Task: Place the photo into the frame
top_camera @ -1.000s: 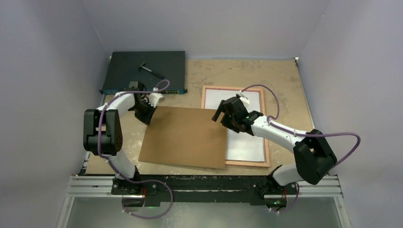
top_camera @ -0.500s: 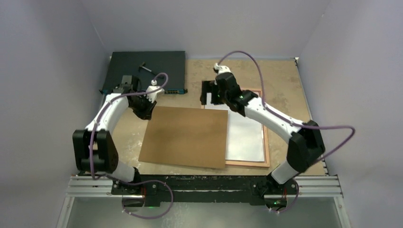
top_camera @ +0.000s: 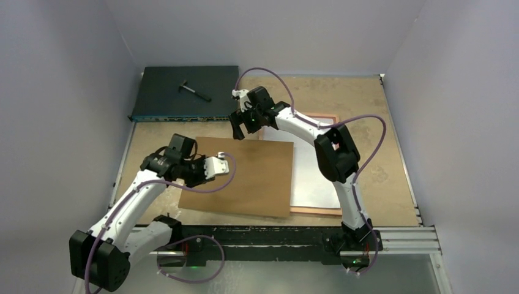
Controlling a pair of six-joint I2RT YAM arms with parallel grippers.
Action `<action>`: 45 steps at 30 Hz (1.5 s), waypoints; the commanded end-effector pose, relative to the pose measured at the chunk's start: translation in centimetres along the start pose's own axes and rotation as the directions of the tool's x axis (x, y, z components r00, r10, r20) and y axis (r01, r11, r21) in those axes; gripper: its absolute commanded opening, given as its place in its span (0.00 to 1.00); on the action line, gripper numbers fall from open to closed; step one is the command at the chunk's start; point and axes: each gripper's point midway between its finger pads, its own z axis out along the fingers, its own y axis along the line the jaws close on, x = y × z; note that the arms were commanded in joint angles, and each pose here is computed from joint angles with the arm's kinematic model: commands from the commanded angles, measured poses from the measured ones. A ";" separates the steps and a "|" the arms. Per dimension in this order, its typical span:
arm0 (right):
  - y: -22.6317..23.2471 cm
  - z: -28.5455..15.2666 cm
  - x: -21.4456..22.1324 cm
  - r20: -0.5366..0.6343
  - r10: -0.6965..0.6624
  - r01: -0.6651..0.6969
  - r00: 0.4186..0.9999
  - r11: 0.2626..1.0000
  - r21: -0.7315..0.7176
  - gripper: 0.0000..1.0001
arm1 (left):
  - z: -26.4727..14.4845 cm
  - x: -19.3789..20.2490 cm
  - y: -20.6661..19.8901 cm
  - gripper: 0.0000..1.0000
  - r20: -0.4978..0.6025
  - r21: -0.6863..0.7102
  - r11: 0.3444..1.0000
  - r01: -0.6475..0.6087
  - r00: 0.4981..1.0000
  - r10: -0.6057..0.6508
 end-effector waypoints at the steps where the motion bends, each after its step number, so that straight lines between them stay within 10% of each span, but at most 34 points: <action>1: 2.3 -0.5 -1.4 -0.005 -0.071 0.069 0.997 0.989 -0.129 0.96 | 0.1 -2.4 0.3 0.32 0.053 -0.036 0.976 -0.215 0.975 0.216; 18: 1.8 1.9 1.9 -0.086 -0.049 0.031 0.995 0.979 -0.201 0.97 | 4.6 -6.5 -11.1 0.54 0.108 0.134 0.785 -0.605 0.796 0.595; 24: 1.6 2.2 2.9 -0.102 -0.036 0.011 0.994 0.972 -0.236 0.98 | 6.3 -6.2 -11.3 0.83 0.090 0.047 0.738 -0.673 0.738 0.668; 33: 1.7 2.5 5.3 -0.138 -0.042 -0.004 0.990 0.949 -0.316 0.98 | 8.0 -4.7 -10.5 0.84 0.064 -0.063 0.612 -0.788 0.609 0.791; 45: 3.3 2.6 7.3 -0.179 -0.020 -0.059 0.984 0.902 -0.427 0.94 | 8.9 -4.3 -8.4 0.79 -0.031 -0.176 0.550 -0.816 0.563 0.826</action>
